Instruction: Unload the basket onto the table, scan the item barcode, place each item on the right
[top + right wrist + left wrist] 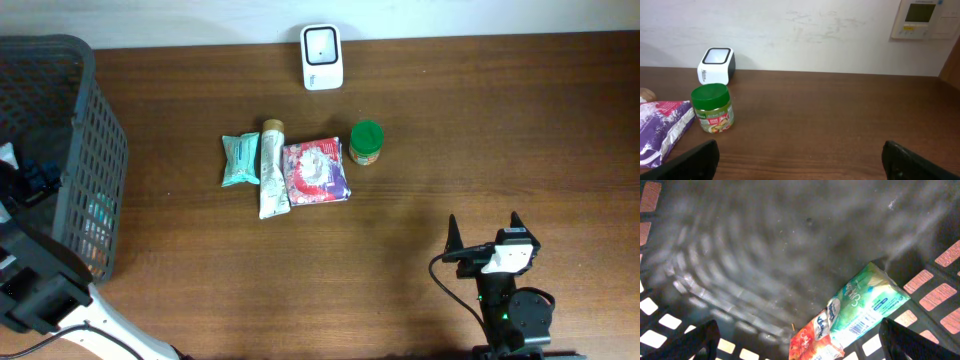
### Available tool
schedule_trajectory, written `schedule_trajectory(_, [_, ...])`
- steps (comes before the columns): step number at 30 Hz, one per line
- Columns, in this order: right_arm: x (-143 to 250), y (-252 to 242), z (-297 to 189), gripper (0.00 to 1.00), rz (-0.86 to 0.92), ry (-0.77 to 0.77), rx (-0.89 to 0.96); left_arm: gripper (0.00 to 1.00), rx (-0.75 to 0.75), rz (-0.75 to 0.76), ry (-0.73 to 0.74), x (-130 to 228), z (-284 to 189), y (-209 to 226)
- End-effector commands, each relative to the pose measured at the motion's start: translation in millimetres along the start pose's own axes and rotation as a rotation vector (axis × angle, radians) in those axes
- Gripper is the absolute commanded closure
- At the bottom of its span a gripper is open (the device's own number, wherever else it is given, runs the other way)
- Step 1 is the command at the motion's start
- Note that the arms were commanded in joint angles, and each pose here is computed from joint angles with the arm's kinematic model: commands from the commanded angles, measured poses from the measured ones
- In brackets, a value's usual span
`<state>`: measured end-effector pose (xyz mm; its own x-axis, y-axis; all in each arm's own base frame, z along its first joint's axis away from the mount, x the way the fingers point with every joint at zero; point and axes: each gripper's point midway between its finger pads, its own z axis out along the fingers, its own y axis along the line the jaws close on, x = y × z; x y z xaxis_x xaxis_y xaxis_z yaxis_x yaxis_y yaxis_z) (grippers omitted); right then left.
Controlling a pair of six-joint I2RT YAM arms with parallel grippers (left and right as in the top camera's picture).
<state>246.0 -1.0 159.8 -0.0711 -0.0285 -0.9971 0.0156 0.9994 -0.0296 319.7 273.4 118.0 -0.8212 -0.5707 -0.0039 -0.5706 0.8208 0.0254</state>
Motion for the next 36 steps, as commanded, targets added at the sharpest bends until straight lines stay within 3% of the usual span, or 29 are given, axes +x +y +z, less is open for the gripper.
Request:
schedule_trajectory(1, [3.7, -3.1, 0.3, 0.01, 0.005, 0.006, 0.016, 0.0, 0.058, 0.012, 0.026, 3.4, 5.3, -6.3])
schedule_trajectory(5, [3.7, -3.1, 0.3, 0.01, 0.005, 0.006, 0.016, 0.01, 0.356, 0.188, -0.011, 19.2, -23.5, -42.3])
schedule_trajectory(12, [3.7, -3.1, 0.3, 0.01, 0.005, 0.006, 0.016, 0.01, 0.333, 0.182, 0.037, 28.0, 6.7, -34.0])
schedule_trajectory(18, [3.7, -3.1, 0.3, 0.01, 0.005, 0.006, 0.016, 0.16, 0.33, 0.183, 0.029, 28.6, 56.2, -35.3])
schedule_trajectory(19, [3.7, -3.1, 0.3, 0.01, 0.005, 0.006, 0.016, 0.23, 0.329, 0.183, 0.027, 28.6, 60.9, -35.2])
schedule_trajectory(20, [3.7, -3.1, 0.3, 0.01, 0.005, 0.006, 0.016, 0.44, 0.322, 0.184, 0.025, 28.5, 63.7, -34.2])
schedule_trajectory(21, [3.7, -3.1, 0.3, 0.01, 0.005, 0.006, 0.016, 0.53, 0.322, 0.181, 0.026, 28.6, 64.1, -34.2])
schedule_trajectory(22, [3.7, -3.1, 0.3, 0.01, 0.005, 0.006, 0.016, 0.82, 0.32, 0.165, 0.024, 27.5, 64.1, -34.0])
schedule_trajectory(23, [3.7, -3.1, 0.3, 0.02, 0.005, 0.006, 0.016, 1.0, 0.32, 0.164, 0.025, 27.6, 63.6, -34.0])
schedule_trajectory(24, [3.7, -3.1, 0.3, 0.01, 0.005, 0.006, 0.016, 1.0, 0.32, 0.141, 0.028, 27.0, 61.4, -33.9])
schedule_trajectory(27, [3.7, -3.1, 0.3, 0.01, 0.005, 0.006, 0.016, 1.0, 0.305, 0.078, -0.034, 5.9, 21.2, -29.8])
schedule_trajectory(31, [3.7, -3.1, 0.3, 0.01, 0.005, 0.006, 0.016, 1.0, 0.267, 0.032, -0.3, -29.5, -108.9, -21.9])
schedule_trajectory(34, [3.7, -3.1, 0.3, 0.02, 0.005, 0.006, 0.016, 1.0, 0.265, 0.059, -0.48, -25.8, -184.4, -25.1])
schedule_trajectory(36, [3.7, -3.1, 0.3, 0.01, 0.005, 0.006, 0.016, 1.0, 0.345, 0.106, -0.609, -17.8, -230.6, -42.3])
